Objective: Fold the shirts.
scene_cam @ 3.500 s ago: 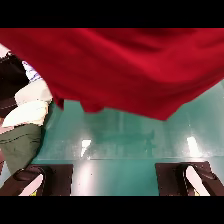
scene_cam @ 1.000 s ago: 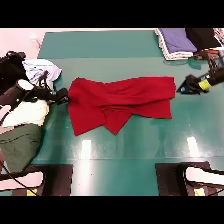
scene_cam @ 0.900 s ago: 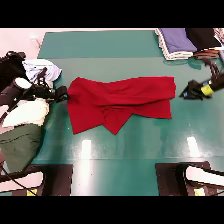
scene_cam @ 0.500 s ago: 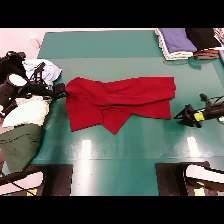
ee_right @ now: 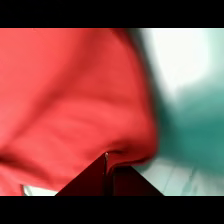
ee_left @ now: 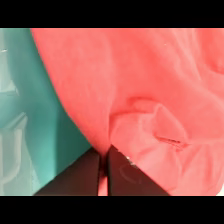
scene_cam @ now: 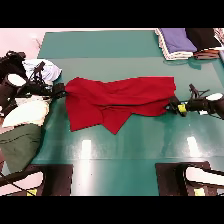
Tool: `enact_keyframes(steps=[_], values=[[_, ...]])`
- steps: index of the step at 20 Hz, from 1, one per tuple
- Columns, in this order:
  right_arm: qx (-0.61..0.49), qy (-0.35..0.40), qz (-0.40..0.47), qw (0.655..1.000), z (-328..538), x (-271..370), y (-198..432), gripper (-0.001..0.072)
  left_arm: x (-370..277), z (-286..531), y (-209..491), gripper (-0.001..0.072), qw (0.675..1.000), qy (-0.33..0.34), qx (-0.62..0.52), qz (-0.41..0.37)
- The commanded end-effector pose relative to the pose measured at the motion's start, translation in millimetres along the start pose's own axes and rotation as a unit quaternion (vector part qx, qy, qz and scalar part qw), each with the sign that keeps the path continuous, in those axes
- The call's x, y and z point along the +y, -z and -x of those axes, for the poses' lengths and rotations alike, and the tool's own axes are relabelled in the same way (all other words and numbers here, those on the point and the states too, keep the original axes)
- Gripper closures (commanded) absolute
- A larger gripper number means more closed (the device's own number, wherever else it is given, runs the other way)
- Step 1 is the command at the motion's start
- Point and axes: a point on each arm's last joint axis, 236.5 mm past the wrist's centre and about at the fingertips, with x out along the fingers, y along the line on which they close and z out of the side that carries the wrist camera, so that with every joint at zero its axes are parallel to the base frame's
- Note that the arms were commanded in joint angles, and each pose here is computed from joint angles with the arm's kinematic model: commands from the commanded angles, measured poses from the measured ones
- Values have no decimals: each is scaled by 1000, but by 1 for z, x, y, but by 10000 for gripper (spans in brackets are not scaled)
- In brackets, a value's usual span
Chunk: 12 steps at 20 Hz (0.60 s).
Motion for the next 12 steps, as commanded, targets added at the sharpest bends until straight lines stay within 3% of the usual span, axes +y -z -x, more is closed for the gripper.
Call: enact_keyframes(steps=[1, 5, 8, 12], values=[[-36, -30, 86, 995, 25, 55, -19, 696, -19, 29, -16, 679, 999, 7, -39, -24], [-172, -73, 243, 952, 168, 163, -43, 696, -112, 173, -72, 679, 968, 42, -207, -133], [-330, -68, 346, 876, 314, 240, -25, 696, -208, 341, -75, 680, 891, 75, -382, -232], [-491, -24, 403, 771, 451, 296, 33, 696, -289, 517, -15, 681, 769, 91, -545, -321]])
